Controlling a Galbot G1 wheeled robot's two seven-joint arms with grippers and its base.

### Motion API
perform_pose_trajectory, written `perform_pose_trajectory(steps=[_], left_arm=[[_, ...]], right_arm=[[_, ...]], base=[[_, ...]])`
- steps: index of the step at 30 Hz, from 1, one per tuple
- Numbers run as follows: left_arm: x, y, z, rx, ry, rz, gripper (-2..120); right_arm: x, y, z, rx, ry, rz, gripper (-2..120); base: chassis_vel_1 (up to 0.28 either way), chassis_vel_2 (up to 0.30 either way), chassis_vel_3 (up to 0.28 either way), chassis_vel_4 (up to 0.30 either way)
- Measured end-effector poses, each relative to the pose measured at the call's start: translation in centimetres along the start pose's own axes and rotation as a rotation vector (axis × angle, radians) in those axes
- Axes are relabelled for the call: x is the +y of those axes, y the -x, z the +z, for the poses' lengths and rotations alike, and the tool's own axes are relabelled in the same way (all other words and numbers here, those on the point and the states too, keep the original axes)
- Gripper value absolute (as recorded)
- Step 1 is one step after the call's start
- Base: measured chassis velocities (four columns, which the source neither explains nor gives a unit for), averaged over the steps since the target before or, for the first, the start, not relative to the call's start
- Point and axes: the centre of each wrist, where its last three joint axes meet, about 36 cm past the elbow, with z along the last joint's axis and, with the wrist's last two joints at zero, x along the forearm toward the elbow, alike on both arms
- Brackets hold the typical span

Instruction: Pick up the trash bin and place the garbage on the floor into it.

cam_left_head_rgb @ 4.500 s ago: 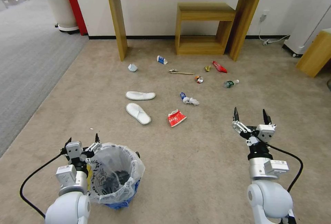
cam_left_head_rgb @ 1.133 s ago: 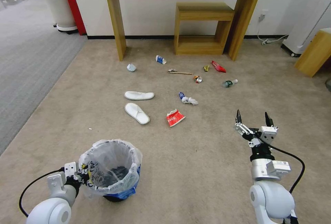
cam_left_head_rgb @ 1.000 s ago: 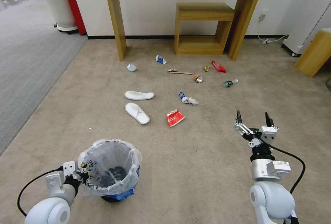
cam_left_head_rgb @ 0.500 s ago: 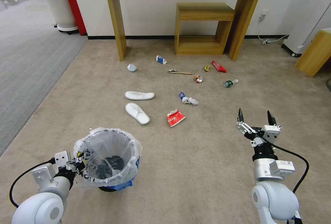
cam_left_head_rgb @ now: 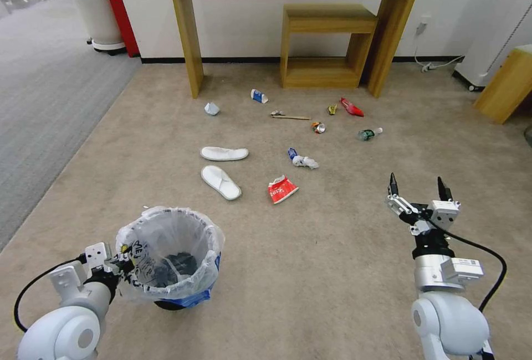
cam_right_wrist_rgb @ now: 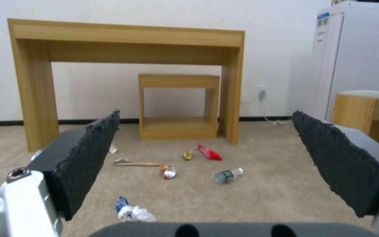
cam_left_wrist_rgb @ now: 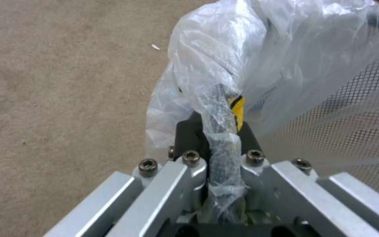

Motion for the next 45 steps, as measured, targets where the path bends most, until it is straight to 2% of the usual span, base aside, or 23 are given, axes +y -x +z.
perform_pose_trajectory(steps=[22,45], left_arm=[[0.19,-0.01,-0.04,-0.013,0.006,0.000,3],[-0.08,-0.33,0.38,-0.021,0.004,-0.003,3]], right_arm=[[0.41,-0.37,-0.34,0.011,-0.004,0.016,100],[0.45,-0.34,-0.12,-0.017,-0.002,0.007,100]], base=[[0.014,0.017,-0.014,-0.014],[0.185,0.189,-0.191,-0.189]])
